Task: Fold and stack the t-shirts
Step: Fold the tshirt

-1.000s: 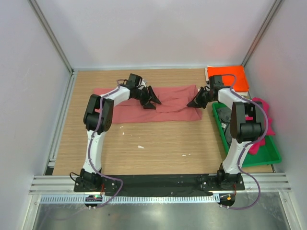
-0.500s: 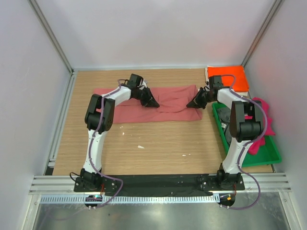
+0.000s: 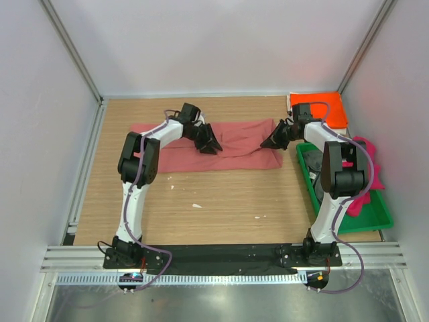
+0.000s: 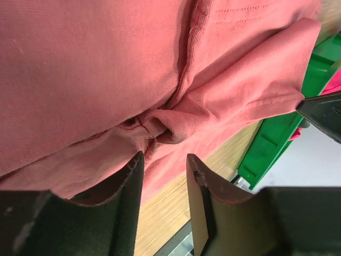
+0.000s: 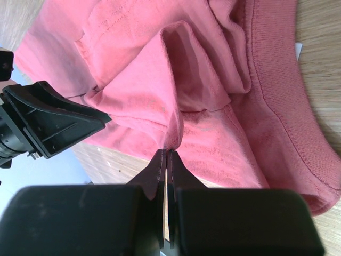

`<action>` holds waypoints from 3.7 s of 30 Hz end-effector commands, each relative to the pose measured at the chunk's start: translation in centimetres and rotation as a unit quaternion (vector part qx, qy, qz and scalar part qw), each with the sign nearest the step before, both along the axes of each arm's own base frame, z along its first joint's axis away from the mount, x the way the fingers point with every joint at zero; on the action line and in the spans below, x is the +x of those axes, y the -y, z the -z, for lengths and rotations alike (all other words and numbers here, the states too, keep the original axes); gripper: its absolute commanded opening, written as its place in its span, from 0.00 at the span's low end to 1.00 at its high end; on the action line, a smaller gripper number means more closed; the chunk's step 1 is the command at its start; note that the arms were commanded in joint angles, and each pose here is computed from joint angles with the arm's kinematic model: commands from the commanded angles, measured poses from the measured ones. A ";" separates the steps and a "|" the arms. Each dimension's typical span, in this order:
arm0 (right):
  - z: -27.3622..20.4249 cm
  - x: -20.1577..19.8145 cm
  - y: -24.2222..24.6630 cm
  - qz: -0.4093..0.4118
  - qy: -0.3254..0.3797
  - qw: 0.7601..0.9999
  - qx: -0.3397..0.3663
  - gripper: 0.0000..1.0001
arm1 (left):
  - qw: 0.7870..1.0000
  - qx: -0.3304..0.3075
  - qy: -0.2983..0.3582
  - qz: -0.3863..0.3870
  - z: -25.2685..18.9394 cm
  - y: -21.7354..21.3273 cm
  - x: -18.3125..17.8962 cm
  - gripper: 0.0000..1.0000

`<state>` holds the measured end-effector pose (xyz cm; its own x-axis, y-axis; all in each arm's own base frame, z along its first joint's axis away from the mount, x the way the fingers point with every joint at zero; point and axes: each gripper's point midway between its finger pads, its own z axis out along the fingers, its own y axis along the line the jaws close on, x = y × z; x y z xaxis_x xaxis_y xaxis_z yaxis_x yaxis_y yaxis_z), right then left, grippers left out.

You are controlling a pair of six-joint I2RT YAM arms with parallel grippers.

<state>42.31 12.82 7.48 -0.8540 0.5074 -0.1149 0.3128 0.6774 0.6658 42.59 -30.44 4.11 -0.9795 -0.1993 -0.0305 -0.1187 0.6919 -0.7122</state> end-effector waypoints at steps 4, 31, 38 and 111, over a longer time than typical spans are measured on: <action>-1.5 0.8 -0.1 -0.006 0.029 1.000 0.006 0.01 | 0.999 -0.001 0.032 0.014 -2.2 0.6 0.3 0.39; -0.9 0.8 -0.2 -0.008 0.022 1.000 0.013 0.01 | 1.000 0.010 0.013 0.025 0.3 1.6 0.3 0.26; -1.7 1.1 0.0 -0.006 0.029 1.000 0.008 0.01 | 0.999 0.009 0.034 0.022 -2.0 1.6 0.9 0.00; 1.9 4.8 -6.5 0.008 0.104 0.987 0.123 0.01 | 0.992 -0.102 0.067 0.016 -2.0 4.6 1.6 0.16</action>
